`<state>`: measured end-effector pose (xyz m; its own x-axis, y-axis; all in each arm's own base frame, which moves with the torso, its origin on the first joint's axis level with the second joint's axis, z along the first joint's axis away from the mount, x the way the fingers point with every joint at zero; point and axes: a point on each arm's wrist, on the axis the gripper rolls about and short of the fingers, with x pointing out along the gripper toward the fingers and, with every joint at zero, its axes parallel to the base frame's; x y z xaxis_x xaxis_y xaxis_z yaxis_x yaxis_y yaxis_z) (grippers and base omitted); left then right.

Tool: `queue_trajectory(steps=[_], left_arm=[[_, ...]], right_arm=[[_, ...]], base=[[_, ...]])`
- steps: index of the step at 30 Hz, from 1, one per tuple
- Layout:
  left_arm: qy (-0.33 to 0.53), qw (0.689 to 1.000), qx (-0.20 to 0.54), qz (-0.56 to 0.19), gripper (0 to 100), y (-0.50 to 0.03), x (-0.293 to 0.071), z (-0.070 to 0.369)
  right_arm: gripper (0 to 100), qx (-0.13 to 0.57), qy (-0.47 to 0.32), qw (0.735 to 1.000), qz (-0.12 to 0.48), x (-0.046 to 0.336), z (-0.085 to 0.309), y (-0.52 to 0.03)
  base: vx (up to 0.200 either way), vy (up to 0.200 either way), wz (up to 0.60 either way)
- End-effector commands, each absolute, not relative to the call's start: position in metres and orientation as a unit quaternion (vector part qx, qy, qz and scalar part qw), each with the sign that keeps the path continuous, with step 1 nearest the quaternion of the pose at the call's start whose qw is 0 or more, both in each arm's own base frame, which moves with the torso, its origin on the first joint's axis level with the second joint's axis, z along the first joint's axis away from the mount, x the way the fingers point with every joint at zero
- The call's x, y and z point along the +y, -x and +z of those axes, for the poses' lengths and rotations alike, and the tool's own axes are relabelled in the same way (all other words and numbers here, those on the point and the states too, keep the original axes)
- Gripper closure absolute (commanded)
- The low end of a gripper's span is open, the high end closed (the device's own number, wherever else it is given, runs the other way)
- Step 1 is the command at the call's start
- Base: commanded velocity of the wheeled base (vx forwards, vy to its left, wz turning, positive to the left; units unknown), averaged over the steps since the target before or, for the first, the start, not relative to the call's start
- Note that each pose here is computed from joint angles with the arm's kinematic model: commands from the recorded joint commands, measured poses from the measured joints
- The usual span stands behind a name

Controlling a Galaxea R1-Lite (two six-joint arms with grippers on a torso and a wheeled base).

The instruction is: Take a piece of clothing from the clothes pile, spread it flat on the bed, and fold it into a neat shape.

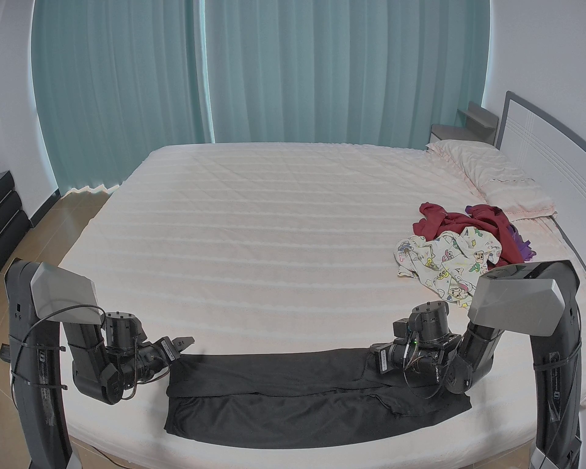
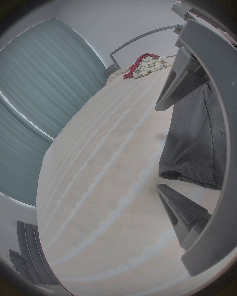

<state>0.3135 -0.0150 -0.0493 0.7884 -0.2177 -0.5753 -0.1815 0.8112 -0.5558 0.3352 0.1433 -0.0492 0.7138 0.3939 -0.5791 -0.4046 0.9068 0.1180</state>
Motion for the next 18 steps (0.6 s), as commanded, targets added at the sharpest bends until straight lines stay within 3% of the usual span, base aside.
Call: queue_trajectory(steps=[1,4,5,12,18], left_arm=[[0.307,0.894,0.326,-0.01,0,-0.313,-0.015,-0.05],[0.306,0.894,0.327,-0.01,0,-0.313,-0.015,-0.051],[0.306,0.894,0.327,-0.01,0,-0.313,-0.015,-0.051],[0.306,0.894,0.326,-0.011,0,-0.313,-0.015,-0.05],[0.306,0.894,0.328,-0.01,0,-0.313,-0.015,-0.051]], right_arm=[[100,0.314,0.011,0.924,0.219,0.145,-0.053,-0.334],[100,0.315,0.011,0.923,0.221,0.146,-0.053,-0.334],[0,0.314,0.011,0.923,0.221,0.145,-0.053,-0.334],[0,0.283,-0.01,0.933,0.222,0.146,-0.046,-0.339],[0,0.265,-0.096,0.942,0.181,0.131,-0.022,-0.345]], base=[[0.0,0.0,0.0],[0.0,0.0,0.0],[0.0,0.0,0.0],[0.0,0.0,0.0],[0.0,0.0,0.0]])
